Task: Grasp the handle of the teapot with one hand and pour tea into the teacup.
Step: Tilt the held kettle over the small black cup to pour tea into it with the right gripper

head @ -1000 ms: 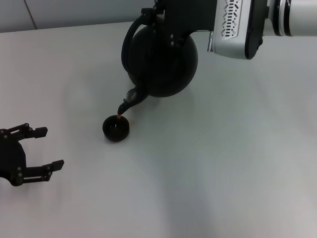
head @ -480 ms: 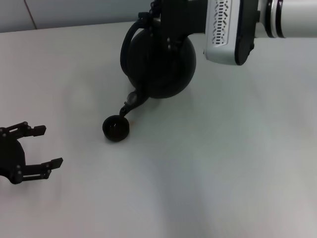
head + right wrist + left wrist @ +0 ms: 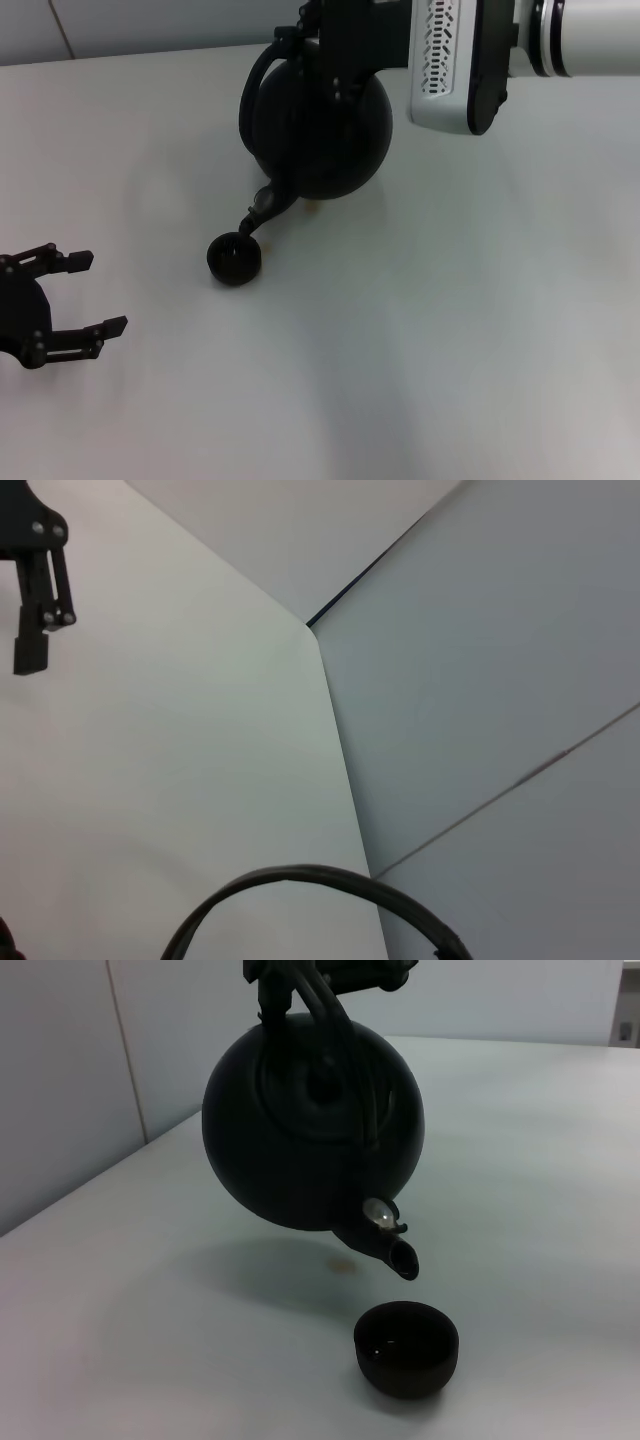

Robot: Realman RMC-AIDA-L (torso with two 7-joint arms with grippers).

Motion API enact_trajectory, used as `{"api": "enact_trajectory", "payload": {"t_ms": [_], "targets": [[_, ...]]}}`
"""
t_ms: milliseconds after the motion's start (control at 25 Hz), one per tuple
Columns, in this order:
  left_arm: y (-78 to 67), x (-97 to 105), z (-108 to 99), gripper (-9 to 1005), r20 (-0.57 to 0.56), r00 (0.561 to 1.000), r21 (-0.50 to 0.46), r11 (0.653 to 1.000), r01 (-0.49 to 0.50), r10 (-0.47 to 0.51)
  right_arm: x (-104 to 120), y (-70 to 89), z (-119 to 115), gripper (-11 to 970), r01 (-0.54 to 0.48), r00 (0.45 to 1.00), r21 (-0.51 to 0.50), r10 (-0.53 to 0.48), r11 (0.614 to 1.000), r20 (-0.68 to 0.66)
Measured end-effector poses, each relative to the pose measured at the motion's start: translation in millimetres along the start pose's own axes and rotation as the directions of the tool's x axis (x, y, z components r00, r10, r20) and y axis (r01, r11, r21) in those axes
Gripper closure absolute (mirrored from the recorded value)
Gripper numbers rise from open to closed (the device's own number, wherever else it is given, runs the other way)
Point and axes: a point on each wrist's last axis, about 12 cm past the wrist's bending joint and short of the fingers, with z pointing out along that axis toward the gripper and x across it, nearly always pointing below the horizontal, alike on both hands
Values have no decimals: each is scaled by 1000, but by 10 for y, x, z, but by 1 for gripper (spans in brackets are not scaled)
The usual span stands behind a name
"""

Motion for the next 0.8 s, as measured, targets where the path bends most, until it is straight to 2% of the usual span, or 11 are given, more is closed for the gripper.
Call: {"api": "enact_trajectory", "payload": {"t_ms": [320, 600, 720, 760, 800], "targets": [[1, -1, 0, 125, 0, 1000, 0, 1000, 0, 0, 4, 7, -6, 863, -20, 1000, 4, 20, 1000, 6], [-10, 10, -1, 125, 0, 1000, -1, 1000, 3, -3, 117, 103, -113, 862, -147, 989, 49, 146, 988, 35], [-11, 6, 3, 125, 1, 1000, 1, 1000, 2, -2, 212, 176, -180, 862, -210, 978, 76, 208, 975, 32], [-14, 3, 11, 125, 3, 1000, 2, 1000, 2, -2, 278, 225, -231, 862, -264, 965, 102, 261, 959, 39], [-14, 3, 11, 125, 3, 1000, 2, 1000, 2, -2, 278, 225, -231, 862, -264, 965, 102, 261, 959, 39]]}}
